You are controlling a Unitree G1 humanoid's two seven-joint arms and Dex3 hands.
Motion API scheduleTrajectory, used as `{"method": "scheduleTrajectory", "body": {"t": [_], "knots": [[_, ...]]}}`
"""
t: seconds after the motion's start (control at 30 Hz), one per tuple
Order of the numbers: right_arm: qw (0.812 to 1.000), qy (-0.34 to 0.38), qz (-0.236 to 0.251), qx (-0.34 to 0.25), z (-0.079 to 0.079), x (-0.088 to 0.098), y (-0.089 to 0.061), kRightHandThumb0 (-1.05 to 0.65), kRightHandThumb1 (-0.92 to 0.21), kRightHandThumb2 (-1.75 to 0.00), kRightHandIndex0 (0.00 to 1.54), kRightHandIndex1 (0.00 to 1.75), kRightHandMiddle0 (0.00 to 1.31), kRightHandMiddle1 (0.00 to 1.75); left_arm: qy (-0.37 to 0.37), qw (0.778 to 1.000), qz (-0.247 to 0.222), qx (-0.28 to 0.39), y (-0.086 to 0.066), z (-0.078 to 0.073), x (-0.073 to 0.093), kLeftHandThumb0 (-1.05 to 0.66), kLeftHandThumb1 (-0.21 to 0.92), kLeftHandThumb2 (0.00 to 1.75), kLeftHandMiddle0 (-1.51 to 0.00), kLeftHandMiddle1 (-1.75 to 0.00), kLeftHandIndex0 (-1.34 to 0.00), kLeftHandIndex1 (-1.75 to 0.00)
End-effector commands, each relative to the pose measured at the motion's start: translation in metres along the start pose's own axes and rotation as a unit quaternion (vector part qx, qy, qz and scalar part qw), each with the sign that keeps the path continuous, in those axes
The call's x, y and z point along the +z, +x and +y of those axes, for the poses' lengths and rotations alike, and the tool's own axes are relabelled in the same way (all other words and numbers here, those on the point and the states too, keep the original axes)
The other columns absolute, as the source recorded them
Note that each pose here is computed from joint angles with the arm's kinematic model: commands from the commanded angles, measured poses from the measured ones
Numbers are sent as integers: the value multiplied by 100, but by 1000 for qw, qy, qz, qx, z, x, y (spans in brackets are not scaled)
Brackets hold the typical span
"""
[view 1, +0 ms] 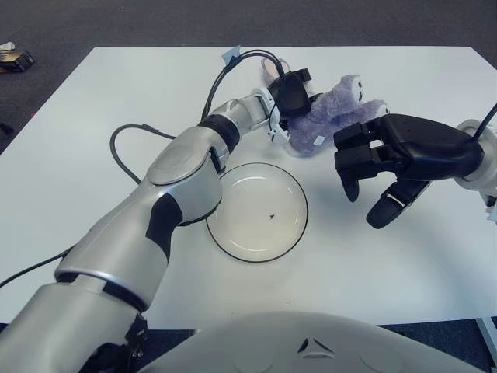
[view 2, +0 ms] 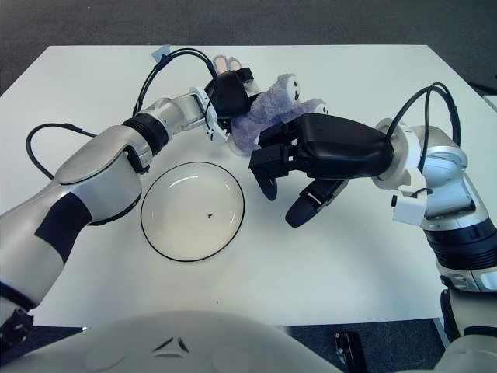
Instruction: Put the doll into the plate.
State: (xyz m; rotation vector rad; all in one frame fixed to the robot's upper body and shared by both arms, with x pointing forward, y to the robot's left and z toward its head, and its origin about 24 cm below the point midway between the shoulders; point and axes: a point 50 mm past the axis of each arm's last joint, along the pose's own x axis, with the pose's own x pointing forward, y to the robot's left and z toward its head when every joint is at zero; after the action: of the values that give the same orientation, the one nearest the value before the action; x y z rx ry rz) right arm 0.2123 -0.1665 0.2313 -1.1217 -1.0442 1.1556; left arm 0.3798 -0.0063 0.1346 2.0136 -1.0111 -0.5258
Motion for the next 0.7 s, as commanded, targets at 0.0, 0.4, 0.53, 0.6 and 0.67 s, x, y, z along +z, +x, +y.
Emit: {"method": "scheduleTrajectory", "body": {"t": [0.0, 0.4, 0.53, 0.6, 0.67], "knots": [[1000, -7, 5, 5, 1, 0, -1, -1, -63, -79, 52, 154, 38, 153, -3, 999, 4, -39, -7, -15, 3, 3, 88, 23, -66, -6, -59, 0], [999, -39, 11, -16, 3, 1, -2, -1, -42, -116, 55, 164, 36, 174, -84, 991, 60, -82, -5, -15, -3, -1, 65, 70, -65, 0, -38, -1], [999, -43, 11, -20, 1, 1, -1, -1, -41, -117, 55, 164, 36, 174, -204, 964, 140, -91, -4, -16, -8, -1, 64, 71, -65, 0, -38, -1], [999, -45, 11, -22, 1, 1, 0, -22, -62, -91, 62, 170, 33, 175, -285, 936, 186, -90, -5, -18, -10, -21, 79, 44, -79, -14, -37, 0], [999, -45, 11, -22, 0, 1, 0, -30, -70, -81, 65, 172, 31, 175, -303, 928, 197, -88, -5, -19, -12, -28, 85, 32, -76, -36, -37, 0]]}}
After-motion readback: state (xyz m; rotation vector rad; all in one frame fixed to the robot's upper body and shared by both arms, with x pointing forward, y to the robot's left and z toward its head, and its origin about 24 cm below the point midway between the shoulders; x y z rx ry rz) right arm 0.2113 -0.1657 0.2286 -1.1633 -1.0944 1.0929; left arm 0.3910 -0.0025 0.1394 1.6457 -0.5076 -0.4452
